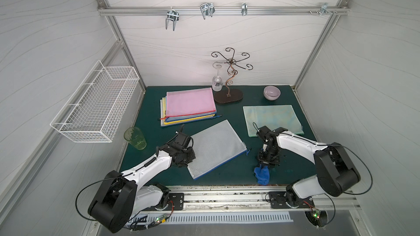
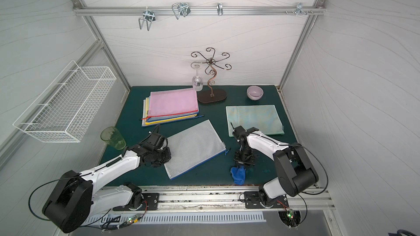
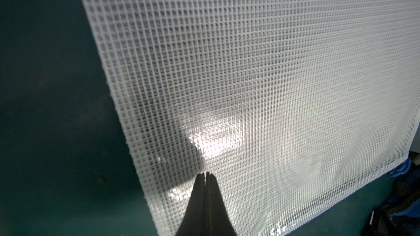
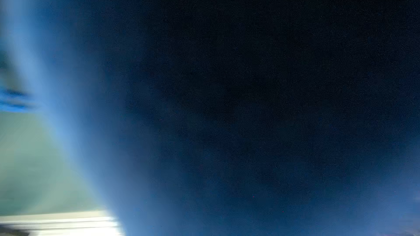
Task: Wipe the document bag
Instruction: Place the cleaning item at the center of the board.
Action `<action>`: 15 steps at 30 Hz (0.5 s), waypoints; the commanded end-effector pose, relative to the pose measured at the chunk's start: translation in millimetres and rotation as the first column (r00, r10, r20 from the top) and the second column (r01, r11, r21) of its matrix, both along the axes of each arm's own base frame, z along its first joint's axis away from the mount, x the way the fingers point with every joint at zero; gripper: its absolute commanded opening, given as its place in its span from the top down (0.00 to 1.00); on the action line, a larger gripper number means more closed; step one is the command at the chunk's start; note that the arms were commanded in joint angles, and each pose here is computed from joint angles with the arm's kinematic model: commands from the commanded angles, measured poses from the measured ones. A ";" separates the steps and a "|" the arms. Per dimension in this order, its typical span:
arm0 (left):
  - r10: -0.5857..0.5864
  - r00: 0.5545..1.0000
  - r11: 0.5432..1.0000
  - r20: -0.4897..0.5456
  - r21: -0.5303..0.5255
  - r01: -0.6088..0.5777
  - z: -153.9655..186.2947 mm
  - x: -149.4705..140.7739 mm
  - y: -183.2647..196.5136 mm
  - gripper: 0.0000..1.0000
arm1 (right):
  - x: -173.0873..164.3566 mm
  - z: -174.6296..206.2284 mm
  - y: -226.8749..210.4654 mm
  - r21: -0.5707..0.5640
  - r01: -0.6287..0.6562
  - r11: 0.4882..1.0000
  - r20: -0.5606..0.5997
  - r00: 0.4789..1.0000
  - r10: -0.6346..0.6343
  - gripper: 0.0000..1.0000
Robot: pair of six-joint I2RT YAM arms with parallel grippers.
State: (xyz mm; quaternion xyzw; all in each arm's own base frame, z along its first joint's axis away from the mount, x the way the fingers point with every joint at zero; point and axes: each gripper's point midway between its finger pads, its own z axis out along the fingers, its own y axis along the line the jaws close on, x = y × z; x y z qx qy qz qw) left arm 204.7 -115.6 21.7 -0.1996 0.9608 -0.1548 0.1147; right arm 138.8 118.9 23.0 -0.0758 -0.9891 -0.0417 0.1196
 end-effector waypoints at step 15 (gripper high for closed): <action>-0.047 0.995 0.997 0.093 -0.051 0.051 30.6 18.9 -13.1 1.00 | 33.0 104.6 21.0 -0.064 -0.176 0.982 0.255 0.949 0.187 0.01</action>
